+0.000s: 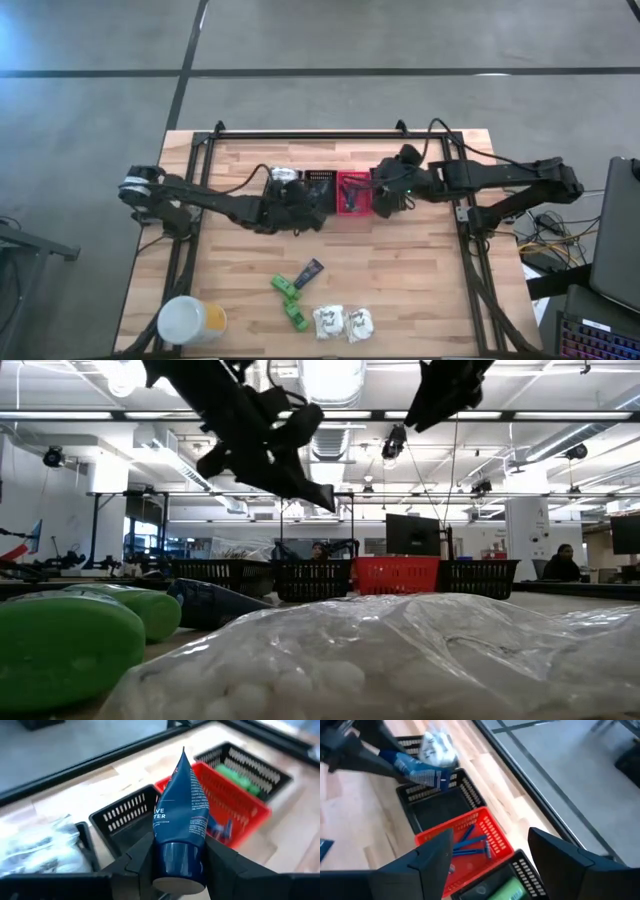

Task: Pick & Place Travel size toiletries
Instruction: Put the shaving cream into the middle left black bin

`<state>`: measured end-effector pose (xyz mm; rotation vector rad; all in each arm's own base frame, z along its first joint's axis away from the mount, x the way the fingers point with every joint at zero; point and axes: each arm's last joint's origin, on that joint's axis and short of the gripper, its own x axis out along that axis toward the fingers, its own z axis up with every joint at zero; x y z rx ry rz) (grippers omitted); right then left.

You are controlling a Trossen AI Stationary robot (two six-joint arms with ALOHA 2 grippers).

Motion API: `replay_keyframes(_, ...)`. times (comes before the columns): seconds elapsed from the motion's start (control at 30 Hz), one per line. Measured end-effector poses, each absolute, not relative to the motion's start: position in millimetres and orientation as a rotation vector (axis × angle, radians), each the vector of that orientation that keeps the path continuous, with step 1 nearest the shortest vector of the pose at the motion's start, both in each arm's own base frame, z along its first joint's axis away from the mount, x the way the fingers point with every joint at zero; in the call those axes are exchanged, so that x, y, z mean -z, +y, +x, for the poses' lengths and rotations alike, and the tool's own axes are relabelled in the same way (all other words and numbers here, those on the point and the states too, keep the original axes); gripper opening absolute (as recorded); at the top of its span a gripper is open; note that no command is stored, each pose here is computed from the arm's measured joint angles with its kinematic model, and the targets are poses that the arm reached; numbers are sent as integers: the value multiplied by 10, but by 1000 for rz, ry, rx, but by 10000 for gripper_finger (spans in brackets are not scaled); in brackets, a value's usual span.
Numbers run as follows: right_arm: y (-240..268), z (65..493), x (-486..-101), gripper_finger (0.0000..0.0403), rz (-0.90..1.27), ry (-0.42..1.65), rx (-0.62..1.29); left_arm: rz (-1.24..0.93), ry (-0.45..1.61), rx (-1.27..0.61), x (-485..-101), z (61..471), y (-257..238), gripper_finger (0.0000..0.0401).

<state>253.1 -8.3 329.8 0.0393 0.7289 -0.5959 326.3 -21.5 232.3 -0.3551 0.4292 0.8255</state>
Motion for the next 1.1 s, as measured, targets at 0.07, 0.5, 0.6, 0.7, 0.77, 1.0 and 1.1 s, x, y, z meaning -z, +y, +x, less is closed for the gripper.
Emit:
replay_keyframes(0.07, -91, 2468, -3309, 258, 56, 719, 634, -396, 411, -844, -2331, 3333, -193, 134)
replay_keyframes(0.5, -95, 2319, -3166, 236, 104, 746, 680, -246, 629, -1026, -2115, 4034, -123, 134)
replay_keyframes(0.6, -89, 2316, -3140, 228, 101, 753, 678, -207, 646, -1023, -2094, 4193, -105, 137)
replay_keyframes(0.7, -83, 2315, -3125, 223, 98, 758, 676, -166, 659, -1025, -2099, 4272, -69, 138)
replay_keyframes(0.77, -81, 2315, -3122, 221, 98, 758, 675, -160, 671, -1033, -2097, 4266, -42, 139)
replay_keyframes(1.0, -81, 2313, -3111, 227, 95, 762, 674, -183, 708, -1078, -2117, 4165, -18, 136)
replay_keyframes(1.1, -83, 2312, -3099, 236, 88, 768, 673, -234, 710, -1073, -2082, 4158, -10, 136)
